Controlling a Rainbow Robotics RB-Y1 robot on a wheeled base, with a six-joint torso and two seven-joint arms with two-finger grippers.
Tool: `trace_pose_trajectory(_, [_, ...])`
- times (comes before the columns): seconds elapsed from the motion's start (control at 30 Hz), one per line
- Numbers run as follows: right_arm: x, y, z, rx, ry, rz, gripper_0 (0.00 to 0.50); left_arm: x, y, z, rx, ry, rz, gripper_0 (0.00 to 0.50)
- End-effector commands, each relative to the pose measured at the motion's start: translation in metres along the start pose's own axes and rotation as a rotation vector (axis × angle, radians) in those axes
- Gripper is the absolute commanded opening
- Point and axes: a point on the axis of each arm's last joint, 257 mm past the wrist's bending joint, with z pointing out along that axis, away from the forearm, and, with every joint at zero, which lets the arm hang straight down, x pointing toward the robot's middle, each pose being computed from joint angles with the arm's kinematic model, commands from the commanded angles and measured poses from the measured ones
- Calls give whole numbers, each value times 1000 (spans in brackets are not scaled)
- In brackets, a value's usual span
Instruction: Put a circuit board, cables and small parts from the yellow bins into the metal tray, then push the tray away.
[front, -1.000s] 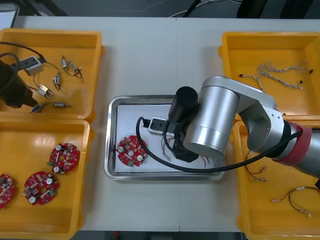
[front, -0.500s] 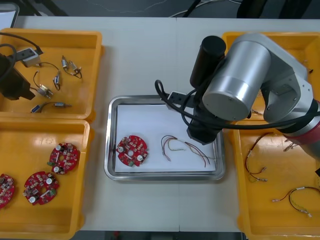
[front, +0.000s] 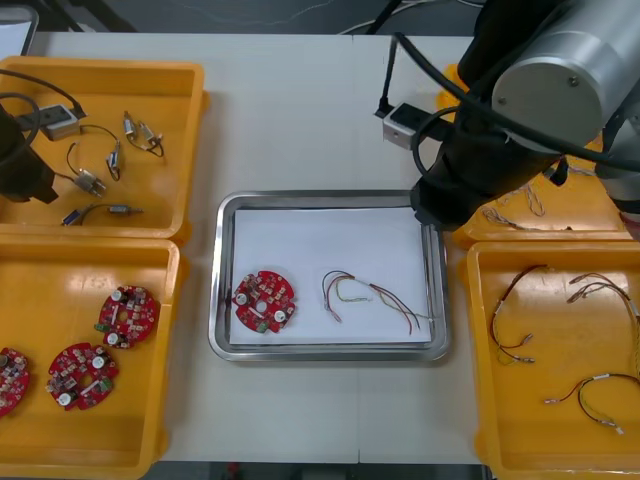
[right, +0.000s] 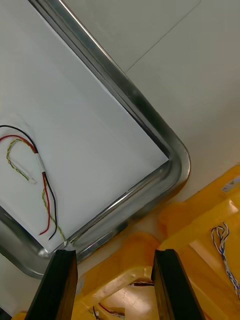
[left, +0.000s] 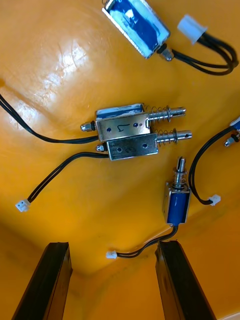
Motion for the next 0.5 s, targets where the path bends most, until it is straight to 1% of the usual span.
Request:
trace_pose_trajectory(0.03, [3, -33, -32, 38, -56, 86, 442, -18, 3, -9, -17, -9, -81, 500])
trace_pose_trajectory(0.13, [11, -44, -40, 27, -65, 143, 440, -20, -1, -5, -19, -1, -78, 500])
trace_pose_trajectory(0.2, [18, -48, -43, 18, -61, 197, 442, -22, -3, -3, -17, -1, -79, 500])
trace_pose_trajectory(0.27, [27, -56, -46, 21, -56, 261, 442, -26, -6, 0, -21, 0, -77, 500])
trace_pose_trajectory(0.4, [40, -68, -48, 49, -37, 355, 440, -31, -11, 3, -19, -4, -76, 500])
trace_pose_trajectory(0.5, [50, -81, -50, 80, -31, 460, 442, -35, -14, 6, -19, -9, -71, 500])
